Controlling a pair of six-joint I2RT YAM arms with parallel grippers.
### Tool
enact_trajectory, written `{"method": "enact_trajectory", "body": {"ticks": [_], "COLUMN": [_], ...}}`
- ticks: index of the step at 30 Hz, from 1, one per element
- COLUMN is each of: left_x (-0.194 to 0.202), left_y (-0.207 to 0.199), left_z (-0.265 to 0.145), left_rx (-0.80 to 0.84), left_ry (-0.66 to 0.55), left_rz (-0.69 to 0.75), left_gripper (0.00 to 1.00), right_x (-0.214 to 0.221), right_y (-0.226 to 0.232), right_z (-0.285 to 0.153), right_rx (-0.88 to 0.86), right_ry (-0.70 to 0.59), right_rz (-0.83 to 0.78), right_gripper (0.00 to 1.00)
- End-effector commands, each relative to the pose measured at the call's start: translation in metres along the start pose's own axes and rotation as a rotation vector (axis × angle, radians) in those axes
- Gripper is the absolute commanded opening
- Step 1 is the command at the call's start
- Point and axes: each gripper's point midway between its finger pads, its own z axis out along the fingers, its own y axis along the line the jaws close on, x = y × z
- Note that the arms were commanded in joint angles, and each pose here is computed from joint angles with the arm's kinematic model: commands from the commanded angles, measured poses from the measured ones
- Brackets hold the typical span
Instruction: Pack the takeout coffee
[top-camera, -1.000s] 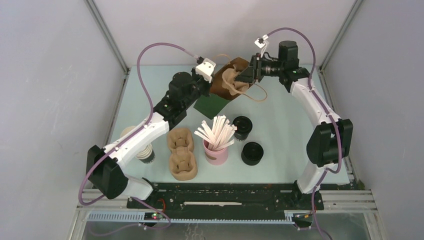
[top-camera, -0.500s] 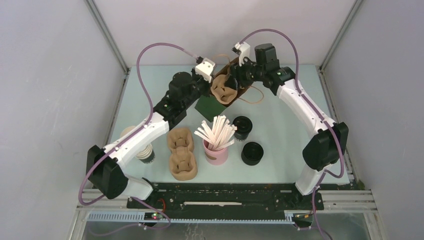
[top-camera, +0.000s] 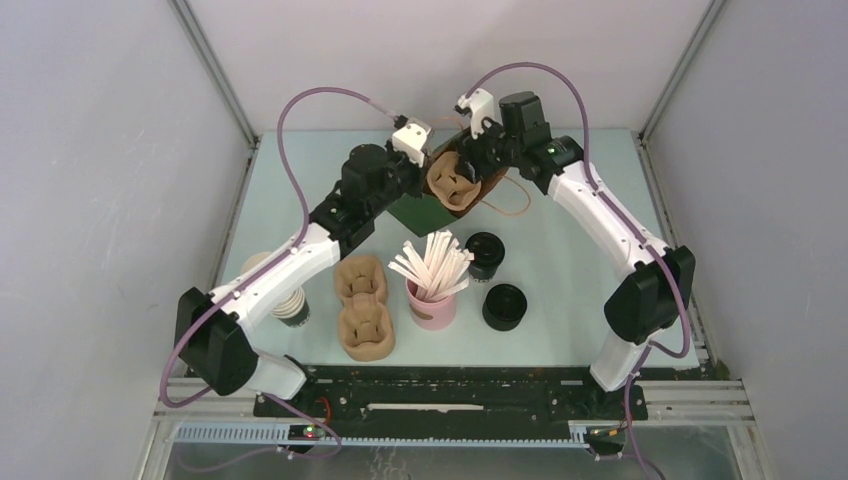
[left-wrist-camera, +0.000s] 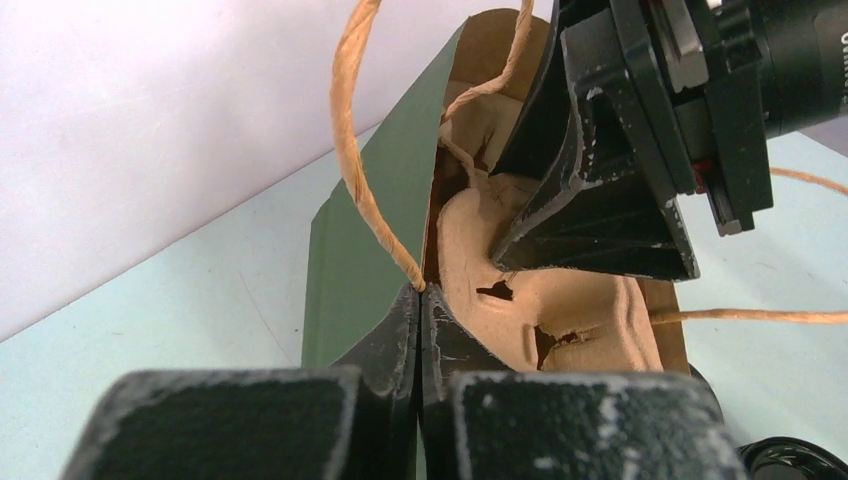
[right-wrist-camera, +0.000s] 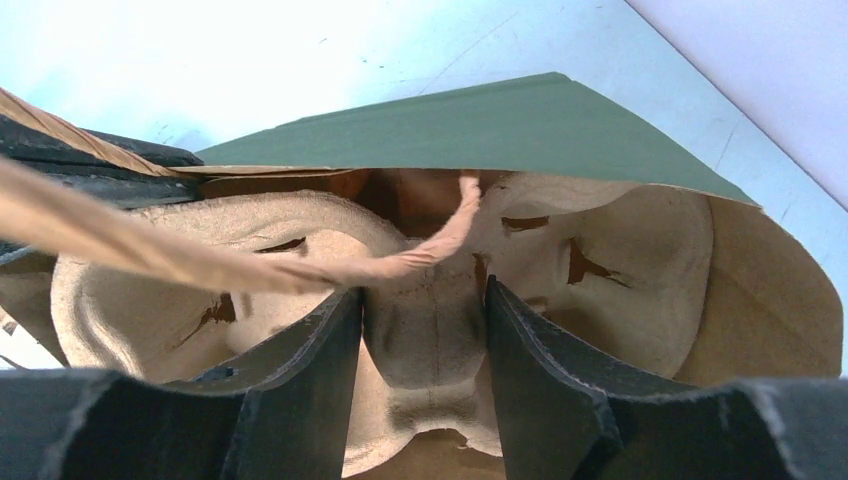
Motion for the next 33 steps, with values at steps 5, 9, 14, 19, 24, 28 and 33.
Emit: {"method": "enact_trajectory", "body": {"ticks": [5,9,14,19,24,28,33], "left_x": [-0.035,-0.030,-0.030,-0.022,-0.021,-0.026,-0.030], "left_y": [-0.003,-0.002,-0.001,0.001,0.000,-0.003,-0.007], "left_z": [0.000,0.001,0.003,0.008,0.009,0.007,0.007], "left_rx": [0.034,0.028,0.024,0.014,0.018,0.035,0.051], "left_ry": [-0.088,-0.079,-0.078,-0.055,-0.051,-0.061,-0.067], "left_rz": [-0.015,-0.005,-0.004,0.006,0.007,-0.011,-0.028], "left_gripper": [0.00,0.00,0.00,0.00,0.00,0.00,0.00], "right_x": [-0.024,-0.025,-0.019,-0.026,-0.020,-0.008,0.004], "right_y": [-0.019,-0.017,-0.024,-0.013,-0.015,-0.030,-0.034], "right_z": [-0.025,-0.028,-0.029,-0.041,-0.043,-0.038,-0.016], "right_rx": [0.057,0.041,0.123,-0.001,0.011,0.105,0.154], "right_ry": [-0.064,-0.068,-0.033,-0.066,-0.071,-0.018,0.013], "right_rz": [0.049,0.044,0.002,0.030,0.030,-0.015,-0.049], "right_gripper": [0.54,0.54,0.55,0.55,0.55,0.55,0.55]}}
